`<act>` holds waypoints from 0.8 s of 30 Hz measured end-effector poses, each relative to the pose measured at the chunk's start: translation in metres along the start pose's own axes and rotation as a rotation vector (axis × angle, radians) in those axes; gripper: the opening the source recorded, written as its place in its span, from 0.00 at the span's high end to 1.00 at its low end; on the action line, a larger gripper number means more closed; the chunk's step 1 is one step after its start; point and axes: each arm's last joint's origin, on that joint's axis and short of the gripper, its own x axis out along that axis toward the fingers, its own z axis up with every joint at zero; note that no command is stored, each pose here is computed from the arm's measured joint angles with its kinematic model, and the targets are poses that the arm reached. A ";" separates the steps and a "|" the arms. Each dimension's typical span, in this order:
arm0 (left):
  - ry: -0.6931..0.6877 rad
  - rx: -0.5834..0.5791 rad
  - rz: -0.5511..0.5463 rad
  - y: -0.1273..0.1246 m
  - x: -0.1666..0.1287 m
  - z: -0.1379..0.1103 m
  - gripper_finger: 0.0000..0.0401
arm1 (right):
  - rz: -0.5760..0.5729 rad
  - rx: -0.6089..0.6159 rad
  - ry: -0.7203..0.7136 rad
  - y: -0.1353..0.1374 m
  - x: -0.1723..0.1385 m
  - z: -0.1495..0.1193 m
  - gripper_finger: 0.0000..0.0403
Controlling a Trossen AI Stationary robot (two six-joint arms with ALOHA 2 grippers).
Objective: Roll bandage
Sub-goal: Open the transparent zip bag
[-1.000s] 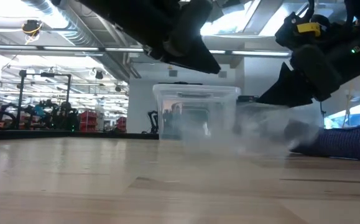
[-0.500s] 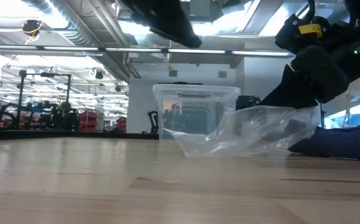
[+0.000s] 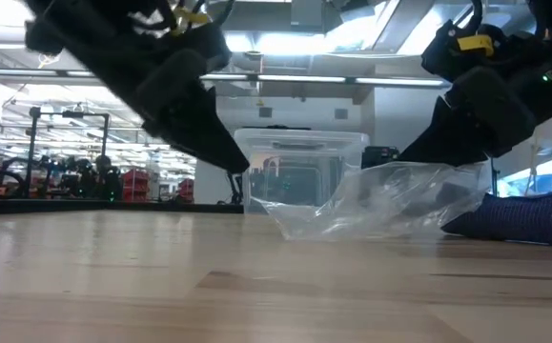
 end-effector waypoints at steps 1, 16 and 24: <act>-0.022 -0.023 -0.012 0.000 0.000 -0.004 0.58 | 0.001 -0.001 -0.003 0.000 0.000 0.000 0.44; -0.090 -0.086 -0.039 0.000 0.017 -0.030 0.58 | 0.267 -0.067 0.181 -0.011 0.039 0.048 0.44; -0.056 -0.105 -0.029 -0.001 0.023 -0.039 0.58 | 0.234 -0.164 0.302 -0.008 0.062 0.016 0.44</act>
